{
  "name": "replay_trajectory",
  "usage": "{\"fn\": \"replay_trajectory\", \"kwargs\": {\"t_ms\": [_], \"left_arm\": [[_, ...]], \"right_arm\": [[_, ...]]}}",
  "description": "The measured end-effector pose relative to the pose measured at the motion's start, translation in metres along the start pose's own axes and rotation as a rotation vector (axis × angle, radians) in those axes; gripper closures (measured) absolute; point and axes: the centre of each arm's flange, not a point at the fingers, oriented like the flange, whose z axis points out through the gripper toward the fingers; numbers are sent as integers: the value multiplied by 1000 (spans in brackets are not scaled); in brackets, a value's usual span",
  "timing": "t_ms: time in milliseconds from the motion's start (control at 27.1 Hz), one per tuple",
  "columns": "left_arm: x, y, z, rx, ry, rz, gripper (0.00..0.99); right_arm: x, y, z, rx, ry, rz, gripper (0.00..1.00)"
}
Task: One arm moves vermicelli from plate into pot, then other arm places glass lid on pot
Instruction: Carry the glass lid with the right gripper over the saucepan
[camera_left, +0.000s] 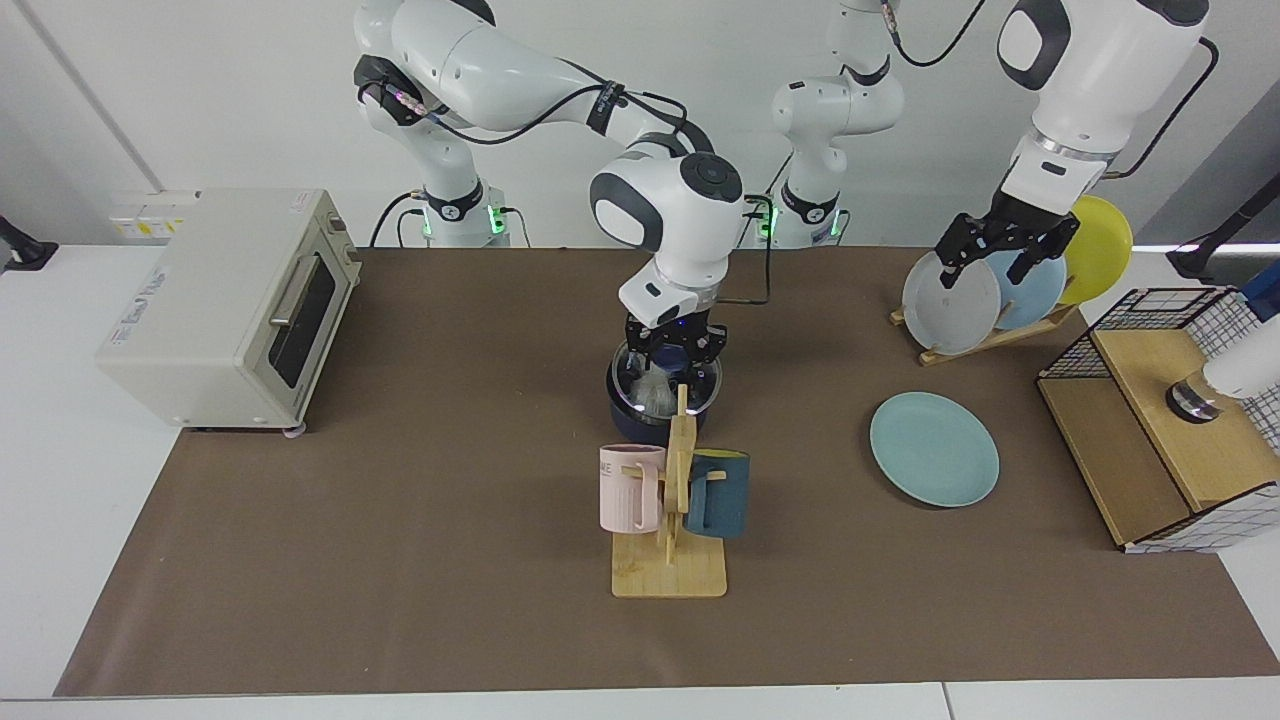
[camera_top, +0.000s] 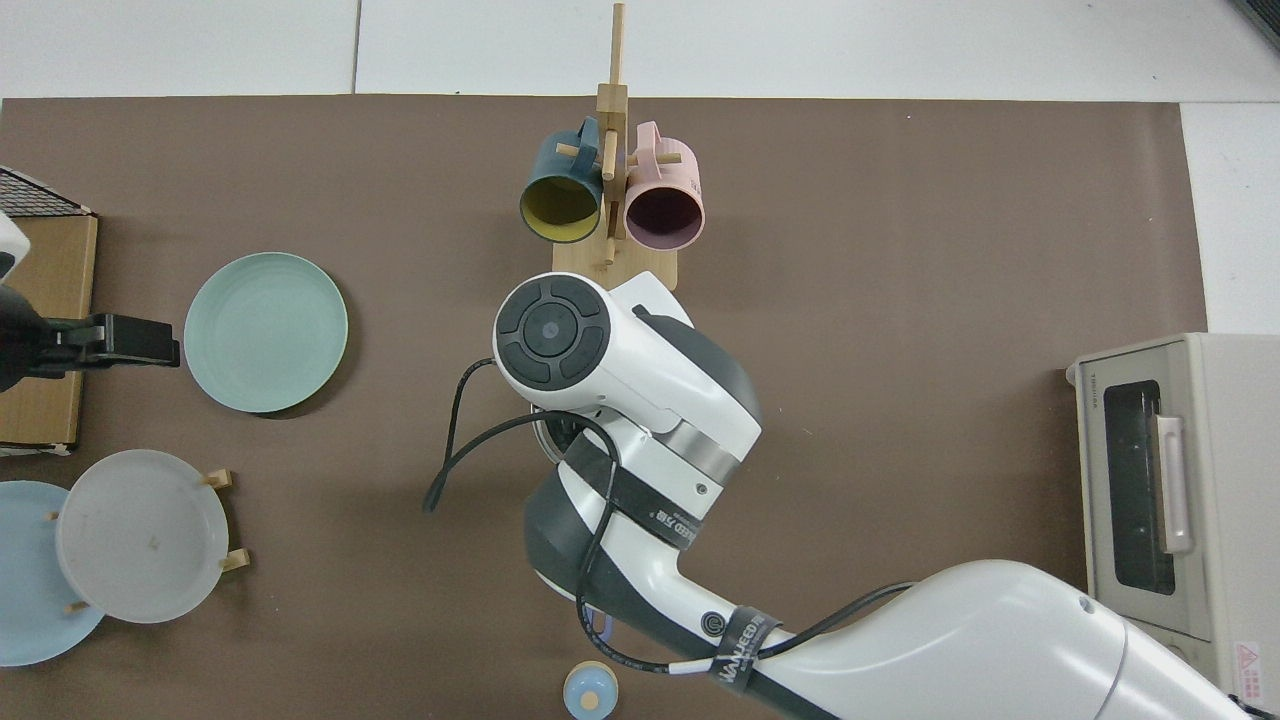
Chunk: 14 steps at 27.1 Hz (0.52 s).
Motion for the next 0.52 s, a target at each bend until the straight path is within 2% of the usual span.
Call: {"fn": "replay_trajectory", "kwargs": {"t_ms": [148,517], "left_arm": [[0,0,0,0,0,0,0],[0,0,0,0,-1,0,0]], "right_arm": [[2,-2,2,16,4,1,401],[6,1,4,10,15,3,401]]}}
